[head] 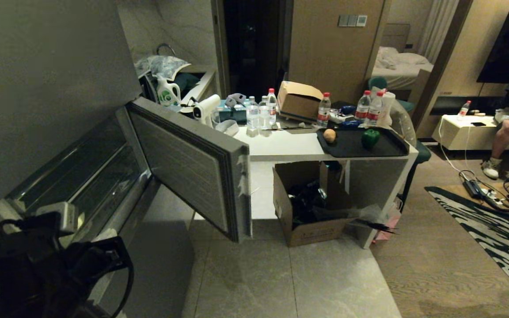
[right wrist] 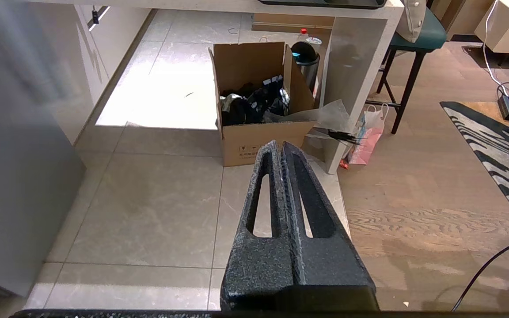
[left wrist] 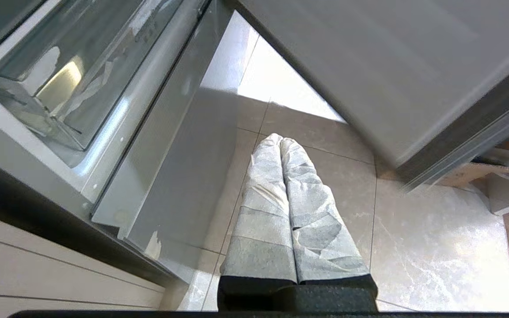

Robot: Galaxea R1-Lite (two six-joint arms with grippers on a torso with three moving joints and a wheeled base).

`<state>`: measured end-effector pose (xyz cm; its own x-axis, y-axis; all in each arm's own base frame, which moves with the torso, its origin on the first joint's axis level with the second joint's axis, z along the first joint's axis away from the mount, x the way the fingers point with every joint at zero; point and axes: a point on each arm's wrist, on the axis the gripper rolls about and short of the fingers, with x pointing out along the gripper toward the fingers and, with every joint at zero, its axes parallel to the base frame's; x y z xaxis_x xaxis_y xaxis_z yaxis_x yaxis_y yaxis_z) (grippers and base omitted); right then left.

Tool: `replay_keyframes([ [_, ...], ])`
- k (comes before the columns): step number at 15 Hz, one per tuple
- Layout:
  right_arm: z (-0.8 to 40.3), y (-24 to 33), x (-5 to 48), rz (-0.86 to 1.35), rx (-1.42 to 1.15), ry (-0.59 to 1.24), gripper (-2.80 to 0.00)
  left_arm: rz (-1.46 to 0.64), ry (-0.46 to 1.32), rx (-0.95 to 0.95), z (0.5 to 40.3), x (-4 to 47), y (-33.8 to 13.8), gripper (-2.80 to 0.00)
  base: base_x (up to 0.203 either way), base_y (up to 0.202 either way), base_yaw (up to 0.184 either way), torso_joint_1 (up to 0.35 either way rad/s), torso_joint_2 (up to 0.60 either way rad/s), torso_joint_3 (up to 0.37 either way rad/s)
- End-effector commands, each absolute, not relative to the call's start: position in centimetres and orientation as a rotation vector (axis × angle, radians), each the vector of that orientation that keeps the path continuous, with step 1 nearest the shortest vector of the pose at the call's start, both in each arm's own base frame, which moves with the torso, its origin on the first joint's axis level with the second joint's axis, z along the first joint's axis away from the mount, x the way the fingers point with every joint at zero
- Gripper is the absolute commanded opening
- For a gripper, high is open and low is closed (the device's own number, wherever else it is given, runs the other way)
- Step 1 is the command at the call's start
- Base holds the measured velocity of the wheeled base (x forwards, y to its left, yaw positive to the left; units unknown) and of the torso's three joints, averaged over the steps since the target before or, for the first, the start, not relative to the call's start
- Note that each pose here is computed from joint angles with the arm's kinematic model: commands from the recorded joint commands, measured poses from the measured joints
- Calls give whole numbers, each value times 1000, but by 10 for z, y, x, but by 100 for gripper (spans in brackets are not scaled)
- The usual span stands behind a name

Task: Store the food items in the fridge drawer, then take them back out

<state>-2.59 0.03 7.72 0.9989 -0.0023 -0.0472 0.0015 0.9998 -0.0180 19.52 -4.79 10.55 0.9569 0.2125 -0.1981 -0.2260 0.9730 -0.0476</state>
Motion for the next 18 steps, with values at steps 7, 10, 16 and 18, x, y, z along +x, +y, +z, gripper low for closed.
replay_keyframes([
  [7,77,0,-26,-1,-20,48,-280,134,20,-100,140,124,-44,-280,0,0,0,0,0,0],
  [10,77,0,-26,-1,-20,48,-280,213,-14,-82,147,96,-24,-280,0,0,0,0,0,0],
  [16,77,0,-26,-1,-20,49,-280,377,-81,-43,123,9,10,-280,0,0,0,0,0,0],
  [18,77,0,-26,1,-23,51,-280,201,-28,23,101,-16,7,-280,0,0,0,0,0,0],
])
